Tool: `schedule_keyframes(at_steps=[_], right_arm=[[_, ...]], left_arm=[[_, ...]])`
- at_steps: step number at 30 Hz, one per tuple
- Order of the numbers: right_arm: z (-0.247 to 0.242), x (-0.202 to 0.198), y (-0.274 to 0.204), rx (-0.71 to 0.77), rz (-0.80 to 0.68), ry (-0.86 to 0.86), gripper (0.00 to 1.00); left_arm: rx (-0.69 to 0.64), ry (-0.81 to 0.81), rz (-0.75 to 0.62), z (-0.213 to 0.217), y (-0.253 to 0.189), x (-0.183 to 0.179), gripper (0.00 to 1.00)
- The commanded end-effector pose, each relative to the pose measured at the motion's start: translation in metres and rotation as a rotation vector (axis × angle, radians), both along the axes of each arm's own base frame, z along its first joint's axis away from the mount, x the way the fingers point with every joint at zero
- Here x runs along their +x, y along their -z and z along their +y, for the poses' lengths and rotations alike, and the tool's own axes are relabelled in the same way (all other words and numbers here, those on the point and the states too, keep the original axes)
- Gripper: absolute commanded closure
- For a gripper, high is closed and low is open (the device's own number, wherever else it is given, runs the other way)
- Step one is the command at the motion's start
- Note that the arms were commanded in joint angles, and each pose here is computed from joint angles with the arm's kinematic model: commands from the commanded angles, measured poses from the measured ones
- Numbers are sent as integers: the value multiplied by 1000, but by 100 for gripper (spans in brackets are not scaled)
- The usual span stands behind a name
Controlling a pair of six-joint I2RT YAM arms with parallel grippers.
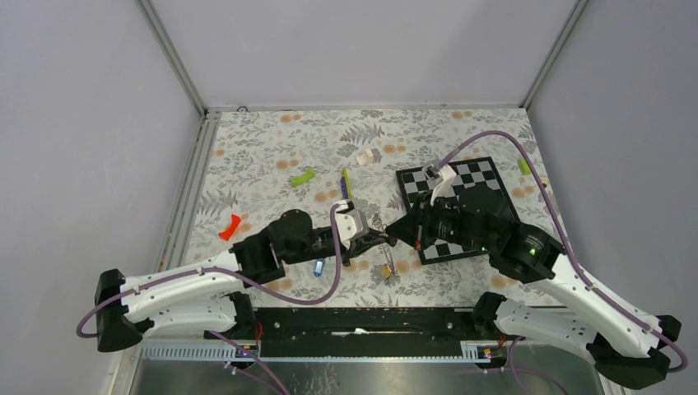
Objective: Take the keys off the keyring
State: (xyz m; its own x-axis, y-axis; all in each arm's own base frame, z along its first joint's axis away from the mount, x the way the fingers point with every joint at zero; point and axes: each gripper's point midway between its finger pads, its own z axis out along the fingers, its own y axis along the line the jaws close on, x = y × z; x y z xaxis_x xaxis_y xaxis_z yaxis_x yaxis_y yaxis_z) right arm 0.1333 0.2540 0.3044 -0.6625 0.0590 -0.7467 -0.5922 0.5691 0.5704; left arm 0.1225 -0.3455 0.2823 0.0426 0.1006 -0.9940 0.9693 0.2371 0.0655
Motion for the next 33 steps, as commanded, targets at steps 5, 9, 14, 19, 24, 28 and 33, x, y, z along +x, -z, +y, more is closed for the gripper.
schedule_keyframes(at_steps=[5, 9, 14, 19, 24, 28, 33], right_arm=[[2, -4, -17, 51, -42, -22, 100], [-1, -1, -14, 37, -43, -3, 100], [-3, -1, -13, 39, -48, 2, 100], [0, -3, -17, 70, -59, -18, 98], [-1, -5, -22, 97, -91, -27, 78], [-5, -5, -28, 127, -136, -20, 66], [-5, -9, -30, 165, -167, -40, 54]], left_arm=[[-85, -52, -79, 13, -49, 6, 100], [-70, -52, -98, 19, -53, 5, 100], [-16, -50, -119, 25, -51, 5, 99], [19, -49, -125, 26, -52, 5, 100], [45, -50, -118, 28, -53, 5, 100], [46, -67, -115, 31, -55, 7, 100], [42, -114, -93, 33, -60, 13, 100]])
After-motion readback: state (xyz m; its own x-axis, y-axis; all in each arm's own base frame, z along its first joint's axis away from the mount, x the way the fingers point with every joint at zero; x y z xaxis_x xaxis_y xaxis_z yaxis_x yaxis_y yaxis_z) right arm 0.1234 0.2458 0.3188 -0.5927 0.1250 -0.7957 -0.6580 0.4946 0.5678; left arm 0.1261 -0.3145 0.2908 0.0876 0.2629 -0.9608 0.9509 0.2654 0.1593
